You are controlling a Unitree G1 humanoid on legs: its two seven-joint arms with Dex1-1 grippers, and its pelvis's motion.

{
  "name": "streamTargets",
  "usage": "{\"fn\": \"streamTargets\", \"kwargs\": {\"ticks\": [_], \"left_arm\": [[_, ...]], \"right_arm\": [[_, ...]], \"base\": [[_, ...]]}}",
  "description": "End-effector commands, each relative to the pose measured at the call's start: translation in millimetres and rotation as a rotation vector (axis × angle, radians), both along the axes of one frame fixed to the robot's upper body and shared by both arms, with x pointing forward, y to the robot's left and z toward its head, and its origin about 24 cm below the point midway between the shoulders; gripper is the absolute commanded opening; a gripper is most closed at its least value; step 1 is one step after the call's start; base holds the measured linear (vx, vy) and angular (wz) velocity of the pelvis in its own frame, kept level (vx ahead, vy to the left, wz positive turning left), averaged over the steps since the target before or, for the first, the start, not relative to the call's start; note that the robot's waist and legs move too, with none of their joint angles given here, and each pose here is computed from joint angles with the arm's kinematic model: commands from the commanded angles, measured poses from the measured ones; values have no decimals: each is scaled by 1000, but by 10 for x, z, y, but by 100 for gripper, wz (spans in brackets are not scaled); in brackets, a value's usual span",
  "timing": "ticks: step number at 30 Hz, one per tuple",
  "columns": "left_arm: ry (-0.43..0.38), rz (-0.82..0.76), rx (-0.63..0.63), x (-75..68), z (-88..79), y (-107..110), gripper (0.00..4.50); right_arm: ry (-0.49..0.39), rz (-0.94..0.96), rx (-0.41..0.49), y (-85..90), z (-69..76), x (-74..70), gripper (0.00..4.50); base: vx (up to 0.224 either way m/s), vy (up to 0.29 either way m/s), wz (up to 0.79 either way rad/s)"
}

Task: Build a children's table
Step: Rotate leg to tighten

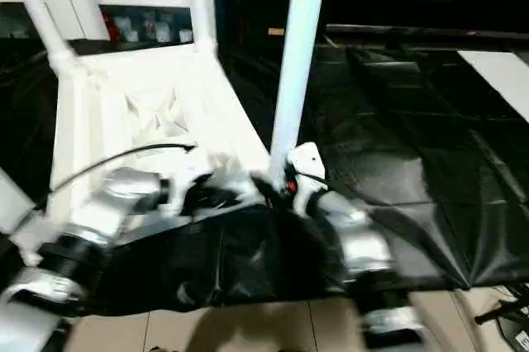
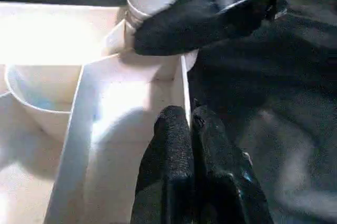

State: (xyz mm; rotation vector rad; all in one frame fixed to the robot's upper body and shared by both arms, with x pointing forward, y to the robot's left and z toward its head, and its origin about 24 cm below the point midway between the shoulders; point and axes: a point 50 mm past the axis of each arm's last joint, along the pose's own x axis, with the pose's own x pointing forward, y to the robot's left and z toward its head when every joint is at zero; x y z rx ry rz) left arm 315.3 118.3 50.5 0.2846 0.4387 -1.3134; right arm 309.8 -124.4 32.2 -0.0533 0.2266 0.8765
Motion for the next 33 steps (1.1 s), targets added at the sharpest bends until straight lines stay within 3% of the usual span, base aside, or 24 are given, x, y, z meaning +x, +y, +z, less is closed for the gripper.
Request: {"fn": "streamTargets", "kwargs": {"ticks": [1, 10, 22, 29, 33], "left_arm": [[52, -130, -16, -86, -25, -83, 0], [90, -282, 46, -111, -11, 74, 0], [102, -307, 61, -101, -9, 119, 0], [103, -219, 34, -90, -36, 142, 0], [84, -63, 12, -70, -88, 116, 0]], "right_arm": [[3, 158, 4, 72, 46, -54, 373], [100, 577, -65, 36, 46, -263, 373], [134, 644, -40, 85, 64, -282, 287], [110, 463, 1, 70, 51, -220, 263], [63, 105, -14, 23, -50, -87, 261]], "base": [[0, 0, 0], [0, 0, 0], [0, 0, 0], [0, 0, 0], [0, 0, 0]]}}
